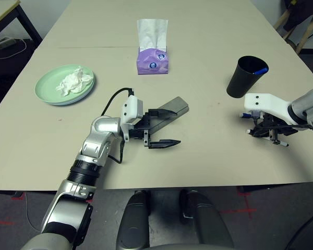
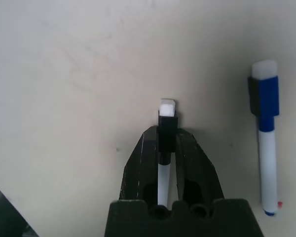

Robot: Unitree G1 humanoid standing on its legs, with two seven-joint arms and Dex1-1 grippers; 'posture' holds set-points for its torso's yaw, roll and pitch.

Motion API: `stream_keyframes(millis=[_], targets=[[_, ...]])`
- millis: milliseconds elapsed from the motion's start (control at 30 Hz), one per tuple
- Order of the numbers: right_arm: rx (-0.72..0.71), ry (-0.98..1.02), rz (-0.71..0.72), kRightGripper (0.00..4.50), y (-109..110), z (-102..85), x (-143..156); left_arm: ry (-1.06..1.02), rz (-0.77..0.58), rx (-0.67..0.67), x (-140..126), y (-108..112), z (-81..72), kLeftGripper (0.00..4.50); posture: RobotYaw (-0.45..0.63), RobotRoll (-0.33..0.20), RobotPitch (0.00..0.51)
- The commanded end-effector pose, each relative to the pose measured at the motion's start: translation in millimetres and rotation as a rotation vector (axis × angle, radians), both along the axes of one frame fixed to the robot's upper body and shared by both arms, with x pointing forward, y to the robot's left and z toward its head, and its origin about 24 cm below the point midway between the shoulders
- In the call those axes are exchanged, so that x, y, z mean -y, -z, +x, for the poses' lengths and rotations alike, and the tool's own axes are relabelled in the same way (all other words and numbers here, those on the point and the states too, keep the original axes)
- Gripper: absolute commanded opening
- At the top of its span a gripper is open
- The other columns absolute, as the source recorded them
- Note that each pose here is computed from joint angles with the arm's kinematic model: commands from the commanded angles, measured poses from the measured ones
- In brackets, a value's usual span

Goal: Organize and tidy the items on the table.

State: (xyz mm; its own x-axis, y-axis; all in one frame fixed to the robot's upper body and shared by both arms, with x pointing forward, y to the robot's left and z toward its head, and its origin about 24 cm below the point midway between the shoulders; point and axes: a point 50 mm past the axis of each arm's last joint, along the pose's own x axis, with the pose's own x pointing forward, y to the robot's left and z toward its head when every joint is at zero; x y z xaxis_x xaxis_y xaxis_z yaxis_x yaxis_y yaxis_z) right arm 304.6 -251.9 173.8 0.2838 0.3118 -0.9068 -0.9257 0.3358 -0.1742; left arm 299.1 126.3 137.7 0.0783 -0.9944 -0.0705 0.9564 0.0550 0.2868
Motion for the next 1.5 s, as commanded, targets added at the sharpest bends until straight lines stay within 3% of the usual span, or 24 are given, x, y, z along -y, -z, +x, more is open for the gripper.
stream_keyframes(millis=[33, 167, 233, 367, 533, 733, 867, 1033, 1200, 1333, 1500], targets=[[0.055, -0.030, 0.236, 0.32, -26.0, 6.3, -20.1, 0.000, -0.002, -0.004, -3.3, -1.0, 0.2, 4.50, 0.06, 0.000, 0.179], [0.150, -0.063, 0.591, 0.32, -55.5, 15.1, -43.9, -0.008, -0.008, -0.005, -4.4, -2.8, 2.0, 4.50, 0.05, 0.000, 0.170], [0.194, -0.061, 0.688, 0.32, -62.6, 18.3, -48.5, -0.009, -0.008, -0.005, -4.7, -3.3, 2.9, 4.50, 0.05, 0.000, 0.168], [0.509, -0.005, 0.913, 0.32, -78.2, 35.8, -52.0, -0.023, -0.019, 0.003, -3.8, -5.6, 5.9, 4.50, 0.05, 0.000, 0.164], [0.794, 0.135, 1.051, 0.32, -75.9, 46.3, -50.5, -0.029, -0.021, 0.006, -5.1, -7.5, 8.1, 4.50, 0.05, 0.000, 0.160], [1.153, 0.314, 1.130, 0.32, -69.0, 43.7, -44.4, -0.033, -0.014, 0.007, -6.6, -8.0, 9.0, 4.50, 0.04, 0.000, 0.157], [1.295, 0.446, 1.181, 0.32, -74.5, 44.7, -41.4, -0.029, -0.011, 0.008, -5.2, -8.4, 10.3, 4.50, 0.03, 0.000, 0.155], [1.348, 0.561, 1.225, 0.32, -94.3, 48.0, -33.5, -0.026, -0.011, 0.012, -3.6, -9.2, 12.2, 4.50, 0.03, 0.000, 0.153], [1.306, 0.670, 1.224, 0.32, -104.9, 49.1, -23.9, -0.028, -0.012, 0.015, -3.8, -8.8, 12.7, 4.50, 0.03, 0.000, 0.150], [1.177, 0.798, 1.131, 0.32, -94.5, 51.9, -18.5, -0.029, -0.013, 0.016, -4.1, -8.2, 12.8, 4.50, 0.03, 0.000, 0.150], [1.109, 0.819, 1.070, 0.32, -83.5, 51.4, -21.7, -0.027, -0.014, 0.017, -3.3, -8.5, 13.2, 4.50, 0.03, 0.000, 0.149]])
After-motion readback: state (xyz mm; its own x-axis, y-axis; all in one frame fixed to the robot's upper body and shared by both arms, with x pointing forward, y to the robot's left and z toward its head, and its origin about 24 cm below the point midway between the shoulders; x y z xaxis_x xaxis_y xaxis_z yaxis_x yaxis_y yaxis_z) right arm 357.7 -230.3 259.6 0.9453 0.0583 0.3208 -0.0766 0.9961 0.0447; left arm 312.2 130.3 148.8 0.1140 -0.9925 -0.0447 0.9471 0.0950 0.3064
